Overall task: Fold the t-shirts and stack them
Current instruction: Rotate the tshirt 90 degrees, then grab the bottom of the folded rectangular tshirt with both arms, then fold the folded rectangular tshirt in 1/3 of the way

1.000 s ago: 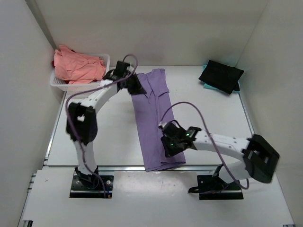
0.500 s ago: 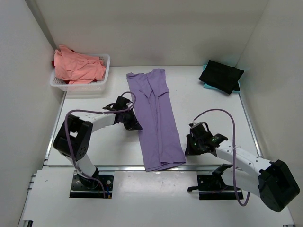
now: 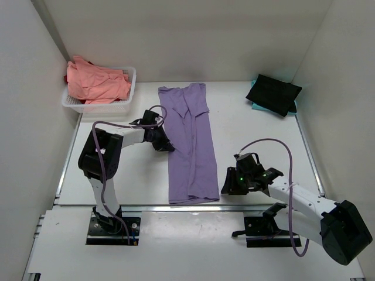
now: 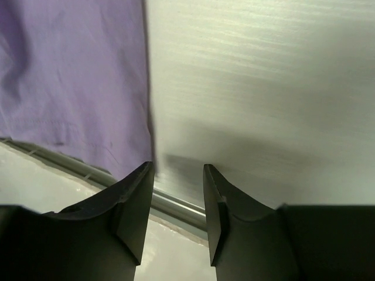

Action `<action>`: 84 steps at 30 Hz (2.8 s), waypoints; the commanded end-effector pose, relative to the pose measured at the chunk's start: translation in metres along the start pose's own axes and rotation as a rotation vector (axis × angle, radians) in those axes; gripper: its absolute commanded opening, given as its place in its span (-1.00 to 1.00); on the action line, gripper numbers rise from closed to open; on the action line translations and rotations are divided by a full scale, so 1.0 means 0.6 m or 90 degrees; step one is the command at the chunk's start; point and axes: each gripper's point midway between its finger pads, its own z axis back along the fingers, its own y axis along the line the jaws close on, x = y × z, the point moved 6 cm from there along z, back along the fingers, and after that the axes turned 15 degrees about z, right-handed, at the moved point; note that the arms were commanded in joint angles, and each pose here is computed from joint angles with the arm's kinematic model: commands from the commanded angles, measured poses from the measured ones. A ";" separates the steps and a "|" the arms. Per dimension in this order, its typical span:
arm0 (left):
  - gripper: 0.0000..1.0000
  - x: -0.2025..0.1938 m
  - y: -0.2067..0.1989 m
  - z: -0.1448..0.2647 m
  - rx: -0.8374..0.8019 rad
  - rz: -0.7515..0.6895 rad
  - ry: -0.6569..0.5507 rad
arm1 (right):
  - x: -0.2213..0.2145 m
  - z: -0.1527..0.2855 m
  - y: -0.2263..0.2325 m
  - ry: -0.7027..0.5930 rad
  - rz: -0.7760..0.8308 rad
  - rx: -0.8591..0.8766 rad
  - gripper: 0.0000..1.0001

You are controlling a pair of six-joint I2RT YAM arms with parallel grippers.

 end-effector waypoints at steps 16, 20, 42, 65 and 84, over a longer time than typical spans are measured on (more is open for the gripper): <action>0.27 -0.132 0.097 0.157 -0.050 -0.022 -0.004 | 0.046 -0.018 0.072 -0.005 0.028 0.110 0.01; 0.31 -0.183 0.125 0.151 -0.052 -0.010 0.027 | 0.039 -0.031 0.076 0.023 0.032 0.110 0.00; -1.00 -0.292 0.192 0.127 0.046 -0.024 0.115 | 0.013 -0.037 0.090 0.102 0.057 0.111 -1.00; -1.00 -0.037 -0.021 0.160 -0.034 -0.031 0.057 | 0.281 0.006 0.066 0.093 0.111 0.106 -1.00; -0.02 0.173 -0.097 0.099 -0.112 0.094 -0.071 | 0.536 -0.052 -0.058 -0.019 0.044 0.003 -0.02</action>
